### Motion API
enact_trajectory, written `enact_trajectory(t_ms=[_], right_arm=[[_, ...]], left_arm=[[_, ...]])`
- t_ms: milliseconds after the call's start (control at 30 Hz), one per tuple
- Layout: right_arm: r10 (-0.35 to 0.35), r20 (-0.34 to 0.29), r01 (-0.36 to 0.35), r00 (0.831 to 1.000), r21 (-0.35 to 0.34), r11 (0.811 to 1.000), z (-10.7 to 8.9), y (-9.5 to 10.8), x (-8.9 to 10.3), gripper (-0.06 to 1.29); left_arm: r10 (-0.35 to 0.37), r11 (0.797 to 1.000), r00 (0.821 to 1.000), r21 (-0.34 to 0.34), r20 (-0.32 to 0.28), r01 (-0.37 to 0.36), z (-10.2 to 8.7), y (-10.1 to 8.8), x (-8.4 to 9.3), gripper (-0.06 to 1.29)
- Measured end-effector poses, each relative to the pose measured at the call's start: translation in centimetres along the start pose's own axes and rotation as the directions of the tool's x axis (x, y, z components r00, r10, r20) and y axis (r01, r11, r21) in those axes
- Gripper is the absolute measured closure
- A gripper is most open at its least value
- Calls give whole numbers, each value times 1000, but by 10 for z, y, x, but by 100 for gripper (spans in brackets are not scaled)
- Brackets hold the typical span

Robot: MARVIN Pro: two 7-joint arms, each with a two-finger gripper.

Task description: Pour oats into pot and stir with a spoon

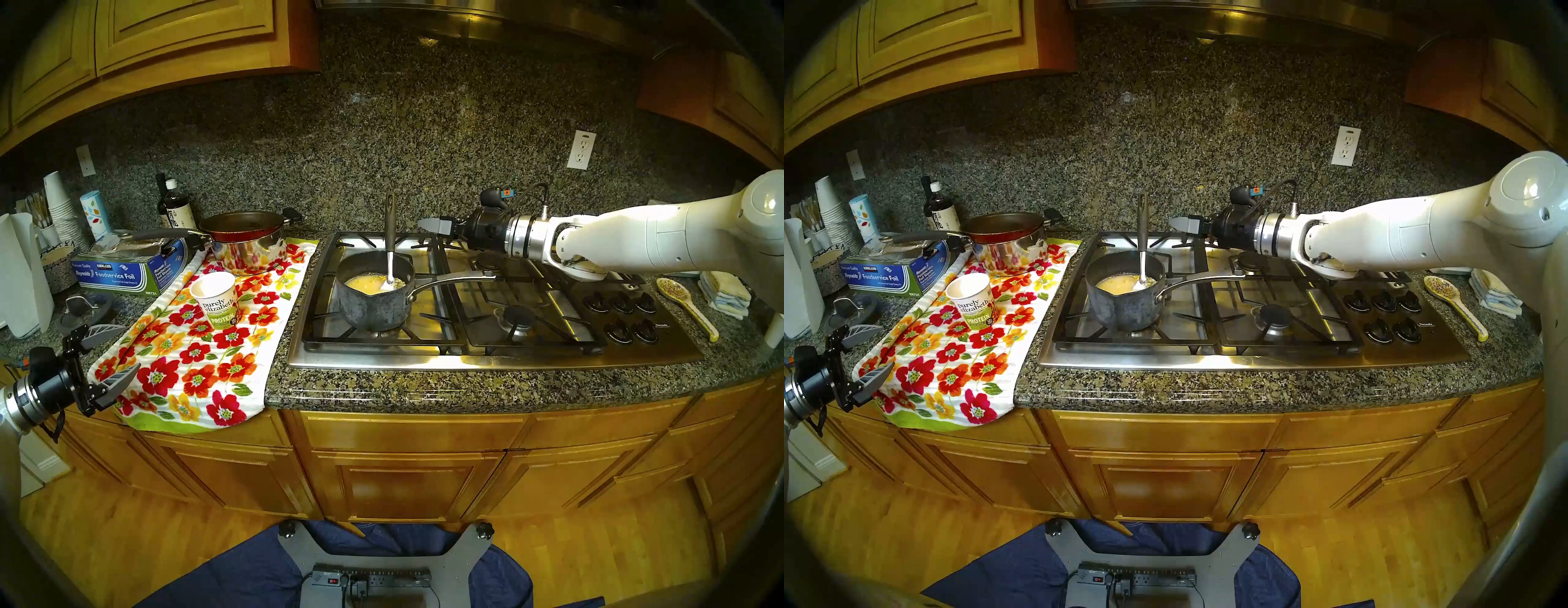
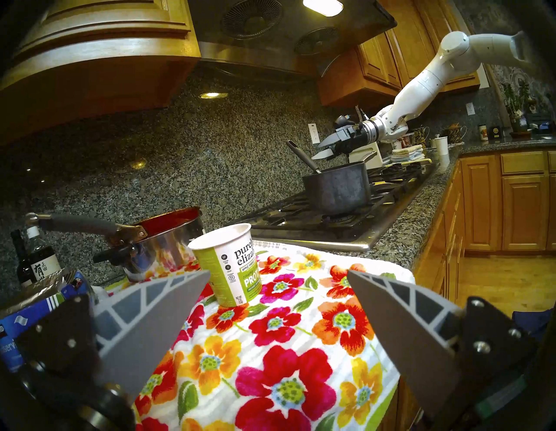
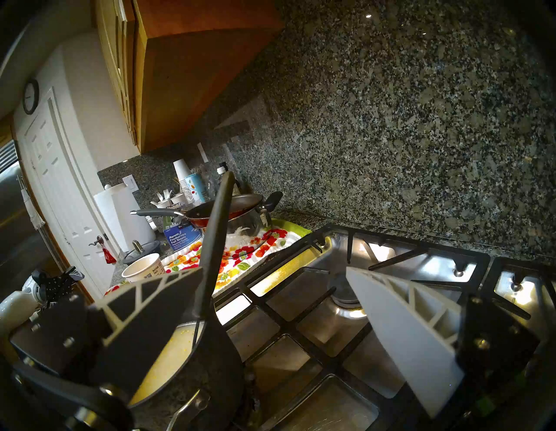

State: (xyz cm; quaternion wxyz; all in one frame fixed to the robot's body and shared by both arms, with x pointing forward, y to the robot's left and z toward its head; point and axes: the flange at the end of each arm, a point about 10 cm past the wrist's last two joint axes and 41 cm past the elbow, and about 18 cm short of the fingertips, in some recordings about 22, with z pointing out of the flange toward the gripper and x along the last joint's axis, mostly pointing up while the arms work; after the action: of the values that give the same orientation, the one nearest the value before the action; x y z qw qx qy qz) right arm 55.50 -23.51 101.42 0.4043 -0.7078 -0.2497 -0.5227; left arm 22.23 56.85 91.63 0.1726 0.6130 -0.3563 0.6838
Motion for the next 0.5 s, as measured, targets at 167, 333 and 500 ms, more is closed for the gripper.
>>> enact_trajectory(t_ms=[167,333,500], right_arm=[[1,1,-1,1000,0,1000,0,0,-1,-1],[2,1,-2,1000,1,1000,0,0,-1,-1],[2,2,-2,1000,1,1000,0,0,-1,-1]], left_arm=[[-32,999,999,4,-5,32,0,0,-2,0],[-78,997,997,23,-14,79,0,-2,-3,0],[-119,992,993,47,-17,120,2,-7,-5,0]])
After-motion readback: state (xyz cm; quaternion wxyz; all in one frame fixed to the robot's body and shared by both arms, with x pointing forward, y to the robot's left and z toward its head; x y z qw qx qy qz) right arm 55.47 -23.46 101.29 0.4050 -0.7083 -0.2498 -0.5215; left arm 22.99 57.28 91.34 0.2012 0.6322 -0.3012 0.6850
